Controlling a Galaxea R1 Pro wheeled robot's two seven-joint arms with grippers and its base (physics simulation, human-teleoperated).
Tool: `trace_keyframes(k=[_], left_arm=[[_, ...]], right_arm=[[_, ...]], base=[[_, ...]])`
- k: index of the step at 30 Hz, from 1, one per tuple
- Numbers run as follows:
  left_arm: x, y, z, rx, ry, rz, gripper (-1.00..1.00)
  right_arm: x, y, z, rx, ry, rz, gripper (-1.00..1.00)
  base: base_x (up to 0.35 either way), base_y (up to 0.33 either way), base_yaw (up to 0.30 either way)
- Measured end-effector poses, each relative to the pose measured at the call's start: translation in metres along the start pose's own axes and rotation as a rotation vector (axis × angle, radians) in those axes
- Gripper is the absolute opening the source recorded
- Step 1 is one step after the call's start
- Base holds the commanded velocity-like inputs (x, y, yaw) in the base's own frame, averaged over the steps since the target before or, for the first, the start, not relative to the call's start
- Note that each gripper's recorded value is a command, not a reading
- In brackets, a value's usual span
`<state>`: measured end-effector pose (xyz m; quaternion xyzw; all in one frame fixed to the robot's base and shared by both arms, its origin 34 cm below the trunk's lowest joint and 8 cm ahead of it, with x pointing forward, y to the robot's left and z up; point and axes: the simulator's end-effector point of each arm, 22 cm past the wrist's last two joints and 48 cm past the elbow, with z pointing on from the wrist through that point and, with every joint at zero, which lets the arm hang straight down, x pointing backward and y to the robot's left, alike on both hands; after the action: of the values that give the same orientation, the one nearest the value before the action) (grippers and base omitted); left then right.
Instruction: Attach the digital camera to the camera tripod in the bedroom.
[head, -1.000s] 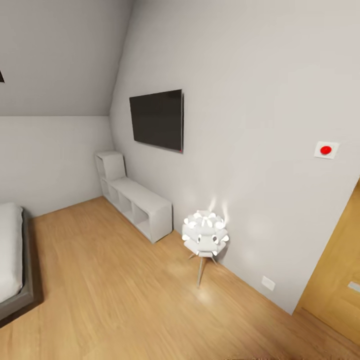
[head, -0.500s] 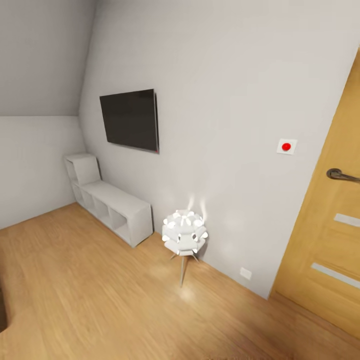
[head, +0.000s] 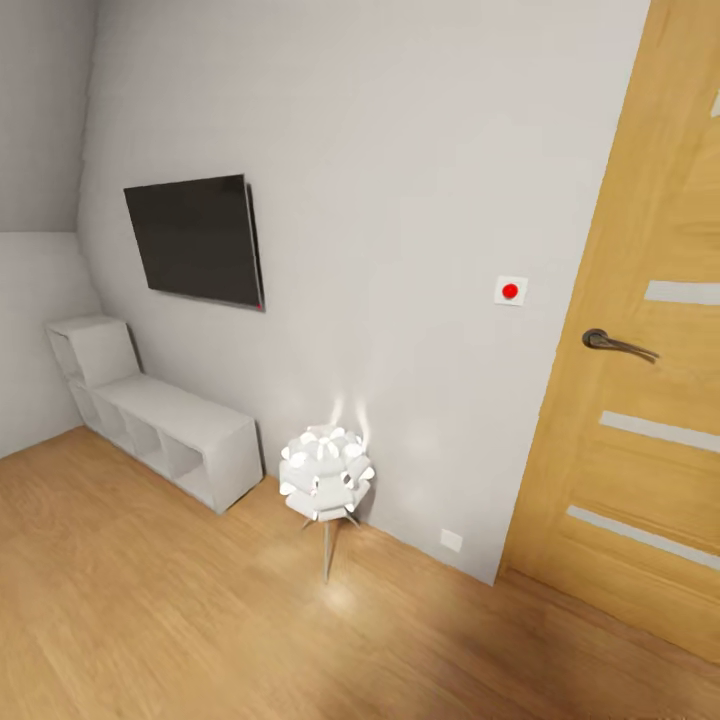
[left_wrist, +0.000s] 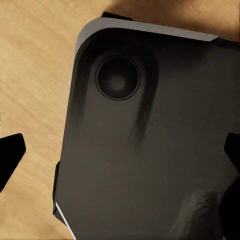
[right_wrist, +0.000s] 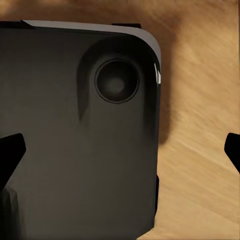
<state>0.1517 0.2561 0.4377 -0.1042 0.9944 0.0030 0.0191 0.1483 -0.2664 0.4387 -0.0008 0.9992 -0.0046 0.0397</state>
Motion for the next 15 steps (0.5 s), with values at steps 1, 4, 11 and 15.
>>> trace_keyframes(k=[1, 4, 11, 15], left_arm=[[0.0, 0.0, 0.0, 0.0, 0.0, 0.0, 1.0], [-0.0001, -0.0001, 0.0, 0.0, 0.0, 0.001, 1.0], [-0.0001, -0.0002, 0.0001, 0.0, 0.0, 0.003, 1.0], [-0.0002, -0.0002, 0.0001, 0.0, 0.0, 0.003, 1.0]], right_arm=[[0.0, 0.0001, 0.0, 0.0, 0.0, 0.0, 1.0], [0.0, 0.0002, 0.0, 0.0, 0.0, -0.001, 1.0], [-0.0001, -0.0003, 0.0001, 0.0, 0.0, -0.001, 1.0], [-0.0001, -0.0007, 0.0001, 0.001, 0.0, -0.001, 1.0]], base=[[0.278, 0.0, -0.3], [0.196, 0.0, -0.3], [0.052, 0.0, -0.3], [0.008, 0.0, -0.3]])
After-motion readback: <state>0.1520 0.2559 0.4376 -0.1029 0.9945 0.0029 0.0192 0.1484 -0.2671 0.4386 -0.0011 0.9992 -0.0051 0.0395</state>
